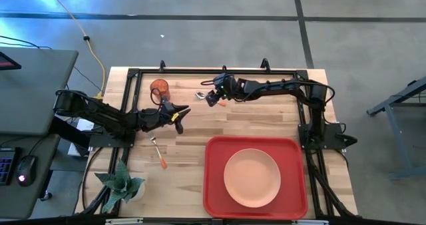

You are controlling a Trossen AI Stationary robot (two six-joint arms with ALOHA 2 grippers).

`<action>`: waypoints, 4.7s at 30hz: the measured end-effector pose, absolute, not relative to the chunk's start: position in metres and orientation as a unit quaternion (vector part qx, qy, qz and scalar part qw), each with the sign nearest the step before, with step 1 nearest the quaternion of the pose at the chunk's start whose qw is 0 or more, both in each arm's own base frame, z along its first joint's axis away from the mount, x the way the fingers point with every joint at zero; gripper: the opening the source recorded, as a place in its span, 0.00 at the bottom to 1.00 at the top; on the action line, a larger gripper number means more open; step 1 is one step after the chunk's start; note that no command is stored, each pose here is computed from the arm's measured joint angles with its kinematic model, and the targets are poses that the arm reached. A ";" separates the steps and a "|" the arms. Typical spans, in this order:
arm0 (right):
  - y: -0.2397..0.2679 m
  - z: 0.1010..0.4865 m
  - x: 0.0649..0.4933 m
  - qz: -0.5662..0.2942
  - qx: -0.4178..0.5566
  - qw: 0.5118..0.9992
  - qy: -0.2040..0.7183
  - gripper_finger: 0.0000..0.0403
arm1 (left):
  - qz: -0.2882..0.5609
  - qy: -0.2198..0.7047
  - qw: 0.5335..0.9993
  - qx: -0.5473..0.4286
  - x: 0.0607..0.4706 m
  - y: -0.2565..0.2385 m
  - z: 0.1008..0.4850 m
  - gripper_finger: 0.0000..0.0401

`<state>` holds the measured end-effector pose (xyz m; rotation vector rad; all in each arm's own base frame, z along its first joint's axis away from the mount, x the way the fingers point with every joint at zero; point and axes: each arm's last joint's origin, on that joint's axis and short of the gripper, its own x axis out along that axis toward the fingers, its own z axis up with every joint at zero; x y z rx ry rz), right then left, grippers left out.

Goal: Pick and place plate/cup/fork/spoon on tray
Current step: Put the orange spoon on the red tray to the left of the orange plate

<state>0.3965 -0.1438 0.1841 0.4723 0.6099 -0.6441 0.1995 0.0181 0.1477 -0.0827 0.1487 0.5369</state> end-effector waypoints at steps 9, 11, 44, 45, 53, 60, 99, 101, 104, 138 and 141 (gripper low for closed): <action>-0.115 0.180 0.409 -0.286 0.221 0.887 0.287 0.57 | 0.254 0.066 0.961 -0.085 0.200 0.018 0.147 0.17; -0.110 0.179 0.410 -0.298 0.172 0.891 0.297 0.57 | 0.240 0.067 0.964 -0.089 0.200 0.018 0.147 0.17; -0.174 0.172 0.469 -0.267 0.103 0.768 0.574 0.34 | 0.245 0.095 0.961 -0.085 0.205 0.018 0.135 0.17; -0.173 0.173 0.469 -0.272 0.074 0.768 0.576 0.35 | 0.244 0.096 0.962 -0.079 0.205 0.018 0.135 0.17; -0.191 0.168 0.458 -0.181 0.055 0.762 0.619 0.39 | 0.239 0.096 0.962 -0.085 0.205 0.017 0.135 0.17; -0.209 0.166 0.449 -0.138 0.062 0.767 0.623 0.40 | 0.224 0.100 0.966 -0.076 0.205 0.016 0.135 0.17; -0.199 0.162 0.448 -0.066 0.203 0.756 0.619 0.18 | 0.263 0.098 0.958 -0.058 0.204 0.019 0.135 0.17; -0.192 0.162 0.451 -0.046 0.204 0.761 0.615 0.15 | 0.263 0.098 0.958 -0.058 0.204 0.019 0.135 0.17; -0.190 0.173 0.459 -0.098 0.172 0.770 0.606 0.11 | 0.269 0.097 0.956 -0.059 0.204 0.019 0.135 0.17; -0.231 0.196 0.480 -0.256 0.328 0.806 0.421 0.38 | 0.293 0.113 0.943 -0.106 0.202 0.020 0.129 0.17; -0.236 0.196 0.477 -0.251 0.342 0.802 0.421 0.36 | 0.293 0.113 0.943 -0.106 0.202 0.020 0.129 0.17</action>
